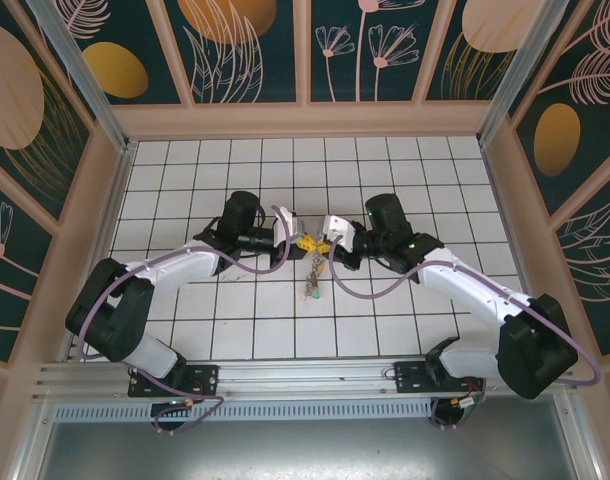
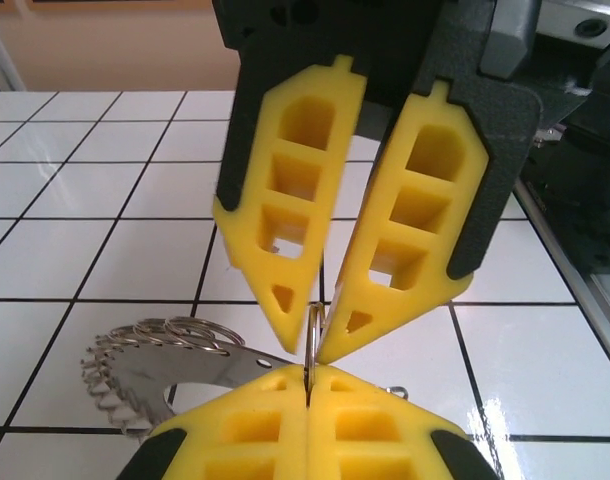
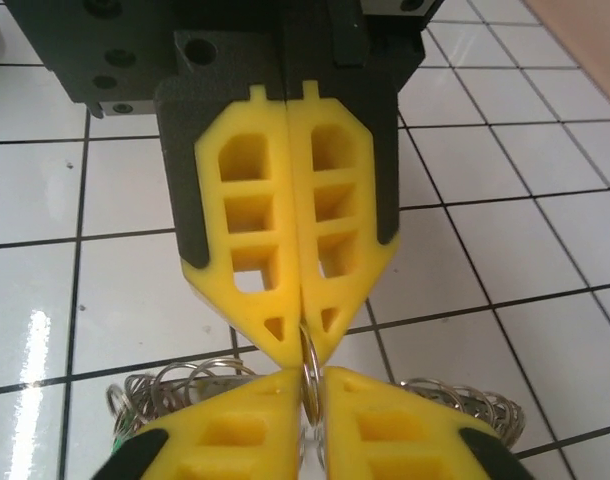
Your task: Put the keys on the keyring
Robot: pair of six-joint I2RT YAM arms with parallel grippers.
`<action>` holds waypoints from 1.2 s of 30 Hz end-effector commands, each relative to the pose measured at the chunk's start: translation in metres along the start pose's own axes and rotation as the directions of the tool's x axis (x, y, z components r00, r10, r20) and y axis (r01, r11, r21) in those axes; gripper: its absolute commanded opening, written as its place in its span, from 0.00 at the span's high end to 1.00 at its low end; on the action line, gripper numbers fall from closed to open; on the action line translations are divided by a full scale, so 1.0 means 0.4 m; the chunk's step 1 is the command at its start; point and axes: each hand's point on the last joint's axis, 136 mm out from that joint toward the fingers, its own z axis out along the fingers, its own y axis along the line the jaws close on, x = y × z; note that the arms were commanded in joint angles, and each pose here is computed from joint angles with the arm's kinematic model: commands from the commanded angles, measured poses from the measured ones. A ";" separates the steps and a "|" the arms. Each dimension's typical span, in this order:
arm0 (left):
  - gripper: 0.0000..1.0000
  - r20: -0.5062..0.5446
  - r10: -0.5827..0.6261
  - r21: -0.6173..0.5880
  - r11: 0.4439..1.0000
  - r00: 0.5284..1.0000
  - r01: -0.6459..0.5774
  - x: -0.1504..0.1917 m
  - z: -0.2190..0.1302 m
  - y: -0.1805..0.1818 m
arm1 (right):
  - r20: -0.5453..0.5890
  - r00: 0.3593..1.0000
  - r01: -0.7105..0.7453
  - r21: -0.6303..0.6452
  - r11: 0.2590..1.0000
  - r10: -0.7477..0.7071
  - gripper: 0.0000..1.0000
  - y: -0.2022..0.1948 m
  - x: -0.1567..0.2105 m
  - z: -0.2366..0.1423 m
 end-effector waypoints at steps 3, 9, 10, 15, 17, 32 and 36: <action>1.00 0.129 0.048 0.033 0.998 0.990 -0.053 -0.064 -0.007 -0.029 | 0.076 0.997 0.004 0.040 0.999 -0.007 0.81 0.000 -0.007 -0.022; 1.00 0.157 0.024 0.066 0.997 0.987 -0.034 -0.062 -0.005 -0.040 | 0.159 0.986 0.031 0.070 0.997 -0.042 0.80 -0.001 -0.043 -0.039; 1.00 0.157 0.023 0.066 0.997 0.987 -0.033 -0.061 -0.005 -0.041 | 0.164 0.985 0.038 0.077 0.996 -0.050 0.79 -0.002 -0.045 -0.040; 1.00 0.158 0.020 0.072 0.997 0.987 -0.032 -0.065 -0.004 -0.040 | 0.174 0.983 0.041 0.082 0.996 -0.055 0.79 -0.006 -0.049 -0.043; 1.00 0.160 0.019 0.074 0.997 0.987 -0.031 -0.066 -0.003 -0.041 | 0.192 0.980 0.044 0.069 0.997 -0.056 0.79 0.000 -0.057 -0.045; 1.00 0.162 0.008 0.078 0.997 0.987 -0.020 -0.072 -0.002 -0.037 | 0.234 0.969 0.060 0.090 0.994 -0.080 0.78 -0.005 -0.081 -0.056; 1.00 0.160 0.010 0.077 0.997 0.987 -0.023 -0.073 -0.003 -0.038 | 0.198 0.977 0.059 0.116 0.991 -0.081 0.73 -0.018 -0.062 -0.053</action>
